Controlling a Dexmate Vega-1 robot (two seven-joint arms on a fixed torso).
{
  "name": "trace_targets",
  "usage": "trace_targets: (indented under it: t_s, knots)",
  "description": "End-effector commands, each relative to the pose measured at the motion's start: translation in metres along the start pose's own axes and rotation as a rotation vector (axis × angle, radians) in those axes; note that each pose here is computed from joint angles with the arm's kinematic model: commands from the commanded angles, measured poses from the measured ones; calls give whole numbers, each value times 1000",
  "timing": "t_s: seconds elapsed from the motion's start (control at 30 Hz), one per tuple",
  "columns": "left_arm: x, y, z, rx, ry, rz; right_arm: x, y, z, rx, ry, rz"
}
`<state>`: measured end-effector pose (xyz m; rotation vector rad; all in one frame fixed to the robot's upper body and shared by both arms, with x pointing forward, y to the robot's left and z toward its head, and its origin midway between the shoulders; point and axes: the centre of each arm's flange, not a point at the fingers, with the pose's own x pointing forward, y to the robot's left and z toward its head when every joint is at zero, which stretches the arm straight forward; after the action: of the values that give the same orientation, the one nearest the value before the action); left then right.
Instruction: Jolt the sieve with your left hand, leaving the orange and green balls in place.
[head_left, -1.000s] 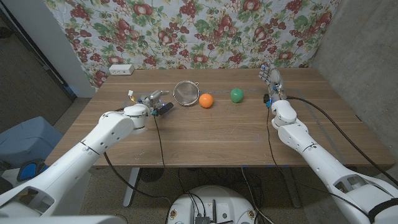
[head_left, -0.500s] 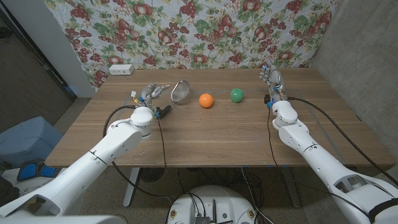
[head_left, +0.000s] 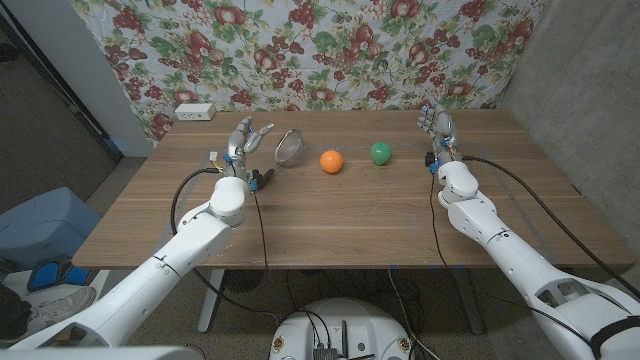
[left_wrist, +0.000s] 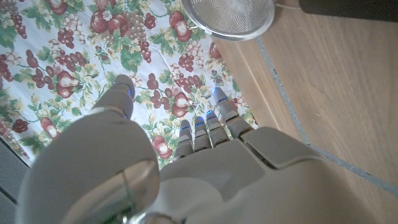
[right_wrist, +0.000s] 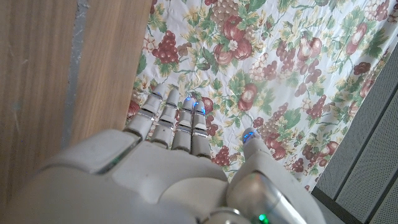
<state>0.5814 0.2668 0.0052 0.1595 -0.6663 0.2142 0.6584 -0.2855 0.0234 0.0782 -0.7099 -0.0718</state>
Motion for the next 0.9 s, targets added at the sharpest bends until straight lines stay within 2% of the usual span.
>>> trace_targets:
  t_s: [0.03, 0.37, 0.8, 0.9]
  knots:
    - [5, 2, -6, -51, -133, -84, 2, 3, -1, 3, 3, 0]
    - [10, 4, -12, -149, -190, -145, -3, 5, 0, -3, -1, -2]
    - [13, 8, -17, -314, -236, -235, -12, 5, 0, 15, -7, -11]
    - [14, 8, -17, -356, -231, -267, -14, 5, 1, 15, -10, -9]
